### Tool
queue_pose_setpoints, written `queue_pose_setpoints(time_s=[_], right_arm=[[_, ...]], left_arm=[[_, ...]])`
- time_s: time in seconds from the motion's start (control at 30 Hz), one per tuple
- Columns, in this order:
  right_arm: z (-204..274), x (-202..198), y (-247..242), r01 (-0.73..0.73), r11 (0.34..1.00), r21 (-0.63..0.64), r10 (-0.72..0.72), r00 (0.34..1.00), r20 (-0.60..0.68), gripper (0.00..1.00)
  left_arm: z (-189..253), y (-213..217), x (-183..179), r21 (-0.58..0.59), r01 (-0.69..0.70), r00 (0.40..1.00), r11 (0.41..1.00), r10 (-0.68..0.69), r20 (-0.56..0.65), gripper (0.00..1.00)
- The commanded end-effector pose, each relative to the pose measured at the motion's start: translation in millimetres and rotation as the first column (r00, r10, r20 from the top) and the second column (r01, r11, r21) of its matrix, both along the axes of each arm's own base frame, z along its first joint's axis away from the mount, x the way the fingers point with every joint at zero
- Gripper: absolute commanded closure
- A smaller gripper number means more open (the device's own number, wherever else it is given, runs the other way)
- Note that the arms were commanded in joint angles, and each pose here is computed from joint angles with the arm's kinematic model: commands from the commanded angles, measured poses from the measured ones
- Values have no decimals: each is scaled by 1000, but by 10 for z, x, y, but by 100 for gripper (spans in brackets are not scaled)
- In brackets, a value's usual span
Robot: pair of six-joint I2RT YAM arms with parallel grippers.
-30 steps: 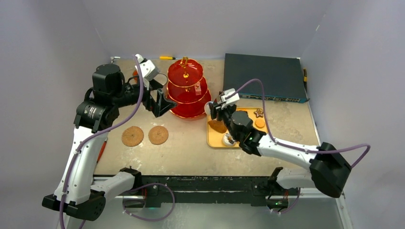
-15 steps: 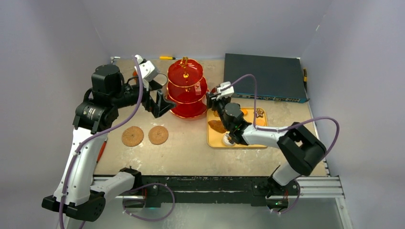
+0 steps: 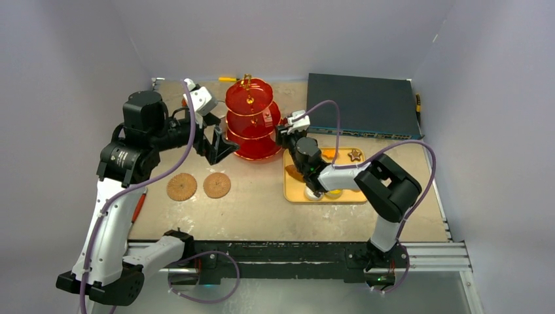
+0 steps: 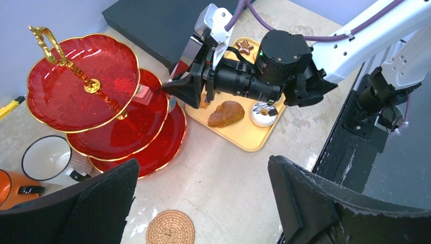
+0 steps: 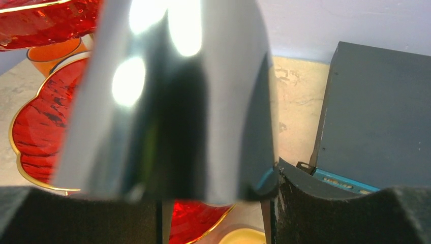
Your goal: Serve the afternoon tea
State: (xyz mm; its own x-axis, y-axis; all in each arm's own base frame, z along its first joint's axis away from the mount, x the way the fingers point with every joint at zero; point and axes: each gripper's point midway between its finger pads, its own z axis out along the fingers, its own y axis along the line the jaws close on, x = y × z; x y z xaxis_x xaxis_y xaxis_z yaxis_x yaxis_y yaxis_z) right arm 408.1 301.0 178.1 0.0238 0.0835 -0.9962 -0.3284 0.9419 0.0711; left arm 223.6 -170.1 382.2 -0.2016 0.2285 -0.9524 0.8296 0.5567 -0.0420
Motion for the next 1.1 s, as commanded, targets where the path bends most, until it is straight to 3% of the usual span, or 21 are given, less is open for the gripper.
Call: queue_pose_setpoints(time_s=[0.0, 0.27, 0.47, 0.83, 1.07], right_arm=[[351, 49, -30, 25, 992, 123, -35, 996, 78, 44], [384, -88, -152, 20, 991, 131, -30, 997, 77, 29], [372, -229, -252, 6, 991, 136, -17, 997, 73, 27], [501, -561, -462, -41, 987, 154, 32, 998, 63, 32], [494, -636, -327, -112, 978, 177, 106, 993, 46, 44]], left_arm=[[130, 6, -64, -1, 17, 999, 1000, -17, 48, 2], [146, -15, -42, -15, 17, 999, 1000, -16, 45, 1], [175, -21, -32, -26, 13, 999, 1000, -12, 49, 1], [187, -43, 5, -34, 15, 999, 999, -14, 45, 1], [195, -49, 7, -41, 15, 999, 999, -14, 45, 1]])
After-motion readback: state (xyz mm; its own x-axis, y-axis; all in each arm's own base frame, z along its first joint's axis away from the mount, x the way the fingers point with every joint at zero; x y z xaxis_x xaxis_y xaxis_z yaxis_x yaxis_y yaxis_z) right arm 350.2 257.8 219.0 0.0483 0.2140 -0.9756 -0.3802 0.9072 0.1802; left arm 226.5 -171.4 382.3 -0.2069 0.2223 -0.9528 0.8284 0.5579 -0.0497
